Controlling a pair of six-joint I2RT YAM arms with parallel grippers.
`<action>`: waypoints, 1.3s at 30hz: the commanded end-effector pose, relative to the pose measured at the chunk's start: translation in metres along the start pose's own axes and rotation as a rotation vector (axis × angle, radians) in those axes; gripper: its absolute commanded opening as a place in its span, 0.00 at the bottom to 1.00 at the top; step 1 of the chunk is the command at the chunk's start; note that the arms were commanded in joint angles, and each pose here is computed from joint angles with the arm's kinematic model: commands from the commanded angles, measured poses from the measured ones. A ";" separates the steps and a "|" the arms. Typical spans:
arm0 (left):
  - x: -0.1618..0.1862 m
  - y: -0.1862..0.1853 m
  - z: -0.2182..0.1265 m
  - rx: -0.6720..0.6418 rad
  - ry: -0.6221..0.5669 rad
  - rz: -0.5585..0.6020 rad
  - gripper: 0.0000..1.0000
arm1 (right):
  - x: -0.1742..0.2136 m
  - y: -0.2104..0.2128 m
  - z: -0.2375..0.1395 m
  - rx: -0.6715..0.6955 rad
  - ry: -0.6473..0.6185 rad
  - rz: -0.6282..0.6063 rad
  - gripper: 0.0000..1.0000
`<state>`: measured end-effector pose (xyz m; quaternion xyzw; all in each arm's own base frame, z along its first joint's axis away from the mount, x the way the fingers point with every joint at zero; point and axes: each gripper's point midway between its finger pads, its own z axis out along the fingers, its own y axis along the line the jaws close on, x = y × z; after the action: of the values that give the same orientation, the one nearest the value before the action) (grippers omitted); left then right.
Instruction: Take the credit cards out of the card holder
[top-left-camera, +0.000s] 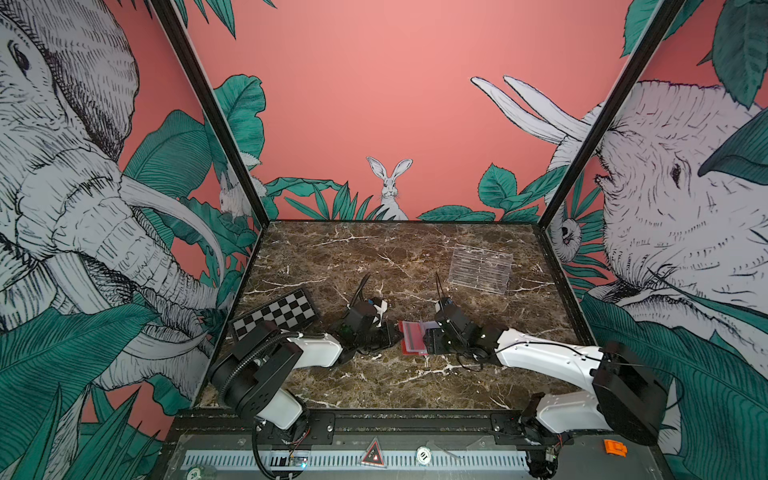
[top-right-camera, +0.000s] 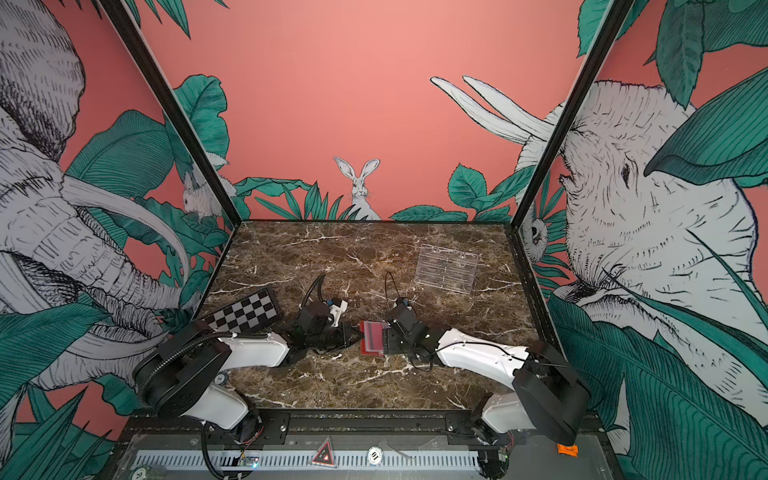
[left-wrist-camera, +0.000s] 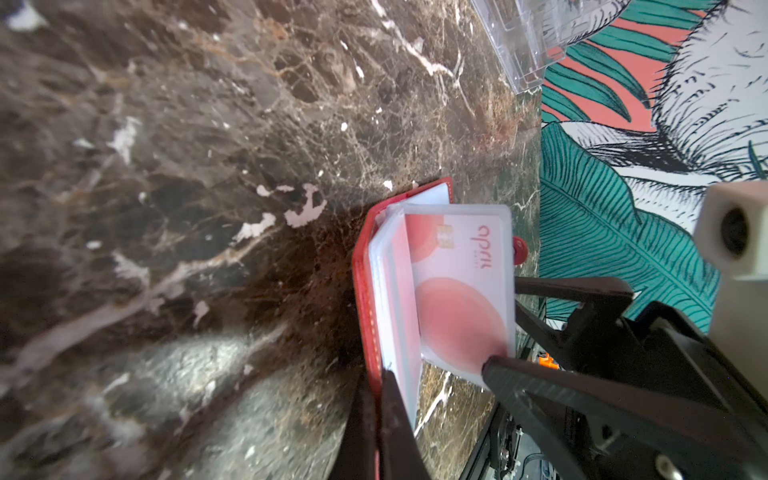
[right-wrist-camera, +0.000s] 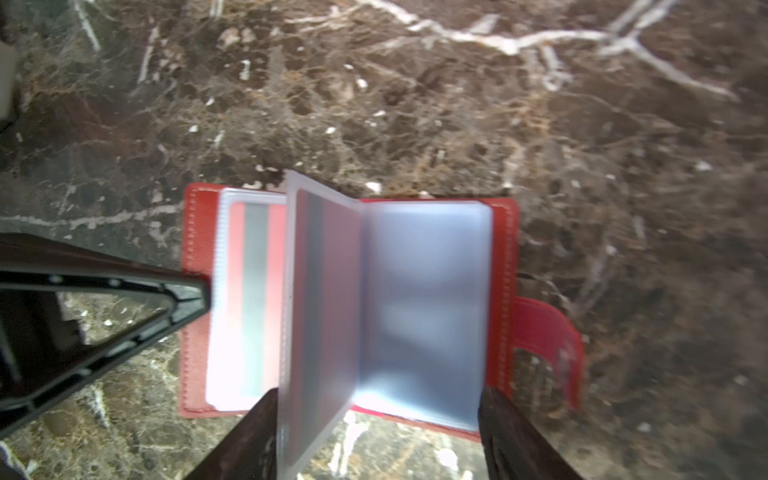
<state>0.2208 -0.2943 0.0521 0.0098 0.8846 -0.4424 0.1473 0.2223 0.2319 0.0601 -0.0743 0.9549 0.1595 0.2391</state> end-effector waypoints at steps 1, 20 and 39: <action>-0.002 0.005 -0.001 -0.051 0.010 0.050 0.00 | 0.004 -0.019 -0.005 0.048 0.000 0.017 0.74; -0.032 -0.022 -0.034 -0.126 -0.081 0.152 0.83 | -0.006 -0.030 -0.028 -0.055 -0.093 0.116 0.78; -0.018 -0.076 0.021 0.200 0.020 -0.044 0.49 | -0.031 -0.018 -0.012 -0.287 -0.123 0.262 0.14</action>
<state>0.2331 -0.3449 0.0916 0.0225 0.8607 -0.4916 0.1304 0.2408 0.2039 0.0712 0.0349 0.9164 0.3070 0.2544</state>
